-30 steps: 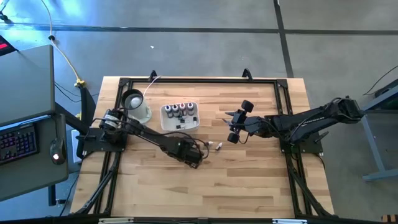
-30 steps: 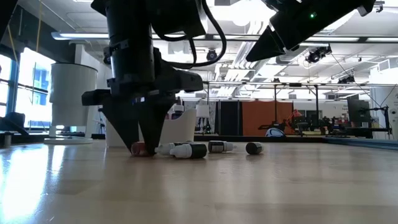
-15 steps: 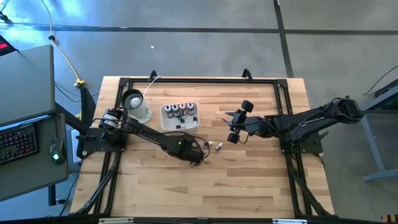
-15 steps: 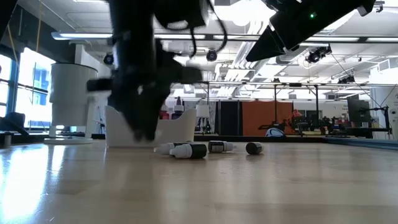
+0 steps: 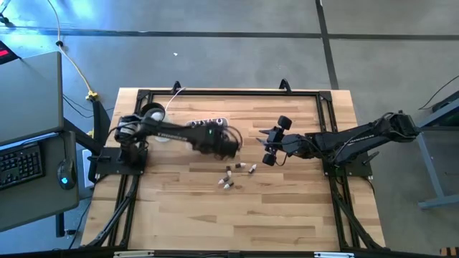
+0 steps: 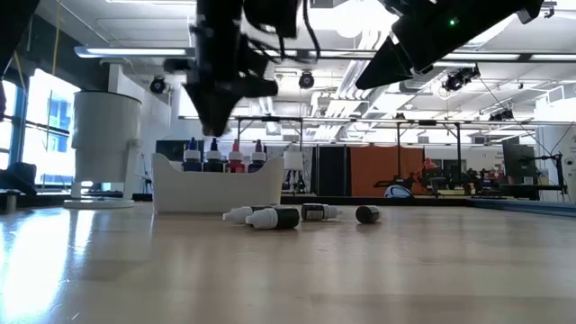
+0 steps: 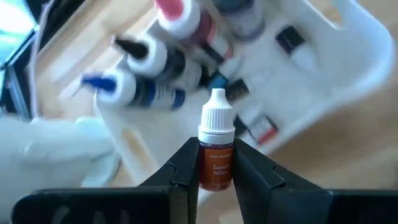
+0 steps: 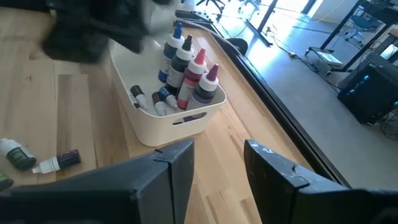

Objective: Pick & Place food coloring
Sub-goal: Put the small orange food coloring bottle into the white bin, then put the small black food coloring bottle into the white bin

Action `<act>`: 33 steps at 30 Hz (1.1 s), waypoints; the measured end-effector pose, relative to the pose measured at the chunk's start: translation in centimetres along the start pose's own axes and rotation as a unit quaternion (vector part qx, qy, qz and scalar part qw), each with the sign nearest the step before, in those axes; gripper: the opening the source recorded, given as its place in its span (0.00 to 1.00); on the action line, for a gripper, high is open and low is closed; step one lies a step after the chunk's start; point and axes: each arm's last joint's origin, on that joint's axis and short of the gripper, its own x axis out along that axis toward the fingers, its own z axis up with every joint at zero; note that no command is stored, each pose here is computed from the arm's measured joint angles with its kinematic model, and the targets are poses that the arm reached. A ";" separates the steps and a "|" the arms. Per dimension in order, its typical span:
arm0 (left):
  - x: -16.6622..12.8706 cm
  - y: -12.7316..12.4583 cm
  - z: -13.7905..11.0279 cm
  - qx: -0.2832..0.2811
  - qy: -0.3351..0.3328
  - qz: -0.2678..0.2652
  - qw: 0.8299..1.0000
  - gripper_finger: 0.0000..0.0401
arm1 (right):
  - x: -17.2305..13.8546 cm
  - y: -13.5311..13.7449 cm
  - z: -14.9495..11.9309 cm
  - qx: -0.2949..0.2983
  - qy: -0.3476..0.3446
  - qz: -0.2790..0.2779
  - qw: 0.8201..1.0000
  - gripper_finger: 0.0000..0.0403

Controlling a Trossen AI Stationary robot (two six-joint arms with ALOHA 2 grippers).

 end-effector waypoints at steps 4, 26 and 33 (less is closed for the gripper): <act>3.6 -0.4 1.5 -0.011 0.017 -0.043 0.999 0.18 | 0.0 0.0 0.0 0.000 0.000 0.001 1.000 0.33; 8.1 -0.1 2.3 0.110 -0.011 -0.077 0.991 0.36 | 0.0 0.0 0.0 0.000 0.000 0.002 1.000 0.33; 6.6 0.2 2.8 0.131 0.036 -0.110 0.985 0.42 | 0.0 0.3 0.0 0.010 0.001 0.050 0.999 0.33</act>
